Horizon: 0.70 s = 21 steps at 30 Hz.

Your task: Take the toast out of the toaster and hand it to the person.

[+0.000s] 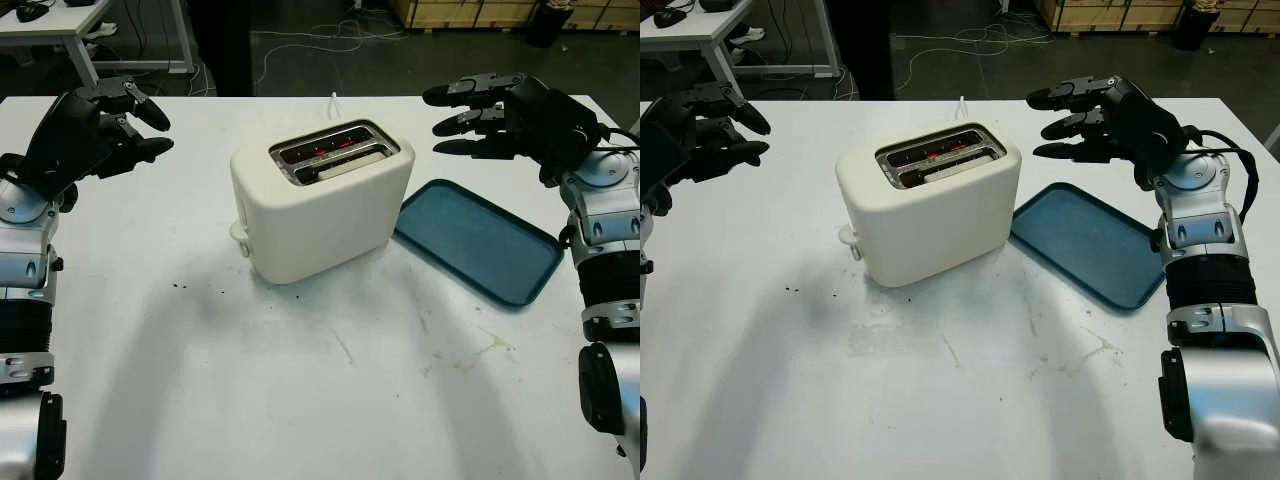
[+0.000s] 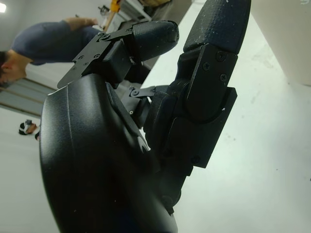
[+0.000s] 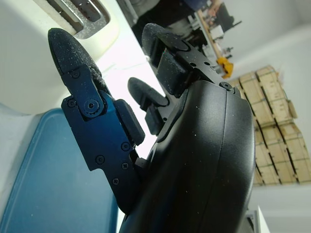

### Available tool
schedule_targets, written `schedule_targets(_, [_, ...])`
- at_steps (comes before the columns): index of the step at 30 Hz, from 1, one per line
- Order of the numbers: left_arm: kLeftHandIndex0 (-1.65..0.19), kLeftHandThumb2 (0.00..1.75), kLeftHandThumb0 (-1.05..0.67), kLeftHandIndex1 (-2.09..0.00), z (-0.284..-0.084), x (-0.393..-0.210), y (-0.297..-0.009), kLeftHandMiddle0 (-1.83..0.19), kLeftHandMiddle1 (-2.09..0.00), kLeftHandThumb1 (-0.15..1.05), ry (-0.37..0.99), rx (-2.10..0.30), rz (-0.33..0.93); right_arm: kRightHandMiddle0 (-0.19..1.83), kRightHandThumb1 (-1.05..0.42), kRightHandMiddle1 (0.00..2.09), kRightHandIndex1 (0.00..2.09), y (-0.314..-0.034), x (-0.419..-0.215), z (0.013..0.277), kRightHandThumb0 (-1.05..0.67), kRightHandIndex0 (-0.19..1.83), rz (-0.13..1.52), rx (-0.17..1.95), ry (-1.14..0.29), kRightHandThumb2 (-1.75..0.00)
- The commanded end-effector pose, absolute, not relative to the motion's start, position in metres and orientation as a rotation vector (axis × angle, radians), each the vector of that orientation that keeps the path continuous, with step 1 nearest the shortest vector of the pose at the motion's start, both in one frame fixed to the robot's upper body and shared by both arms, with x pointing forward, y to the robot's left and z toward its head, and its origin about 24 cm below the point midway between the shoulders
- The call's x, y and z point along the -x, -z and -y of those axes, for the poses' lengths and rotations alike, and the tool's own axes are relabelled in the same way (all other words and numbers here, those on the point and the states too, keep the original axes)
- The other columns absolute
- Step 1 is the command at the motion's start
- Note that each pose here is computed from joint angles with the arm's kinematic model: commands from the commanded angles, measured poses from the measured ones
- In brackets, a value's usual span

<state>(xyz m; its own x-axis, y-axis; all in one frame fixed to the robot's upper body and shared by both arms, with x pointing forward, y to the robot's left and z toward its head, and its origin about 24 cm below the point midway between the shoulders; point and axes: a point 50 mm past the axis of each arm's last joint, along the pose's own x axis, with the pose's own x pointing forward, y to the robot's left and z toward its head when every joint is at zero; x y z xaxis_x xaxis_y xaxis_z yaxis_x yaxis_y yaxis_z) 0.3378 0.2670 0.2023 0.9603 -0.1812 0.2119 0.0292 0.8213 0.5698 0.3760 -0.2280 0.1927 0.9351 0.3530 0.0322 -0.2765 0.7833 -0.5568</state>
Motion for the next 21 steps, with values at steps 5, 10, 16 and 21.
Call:
schedule_targets(5, [-0.52, 0.02, -1.05, -1.37, -0.2689, -0.336, -0.2047, -0.62, -1.45, 0.92, 0.112, -0.603, 0.276, 0.77, -0.7, 0.0, 0.56, -0.1941, -0.3757, 0.2286, -0.72, 0.59, 0.146, 0.568, -0.335, 0.0])
schedule_targets(10, [-0.52, 0.01, -1.05, -1.37, -0.2689, -0.3358, -0.2048, -0.62, -1.45, 0.92, 0.11, -0.602, 0.275, 0.77, -0.7, 0.0, 0.58, -0.1939, -0.3756, 0.2291, -0.73, 0.59, 0.146, 0.565, -0.335, 0.0])
schedule_targets(16, [-0.51, 0.02, -1.05, -1.36, -0.2687, -0.3352, -0.2041, -0.61, -1.45, 0.92, 0.114, -0.599, 0.275, 0.77, -0.7, 0.0, 0.57, -0.1927, -0.3755, 0.2295, -0.73, 0.58, 0.143, 0.56, -0.335, 0.0])
schedule_targets(21, [-0.48, 0.03, -1.05, -1.36, -0.2687, -0.3352, -0.2038, -0.59, -1.44, 0.92, 0.122, -0.596, 0.277, 0.76, -0.71, 0.0, 0.57, -0.1928, -0.375, 0.229, -0.72, 0.58, 0.154, 0.57, -0.341, 0.0])
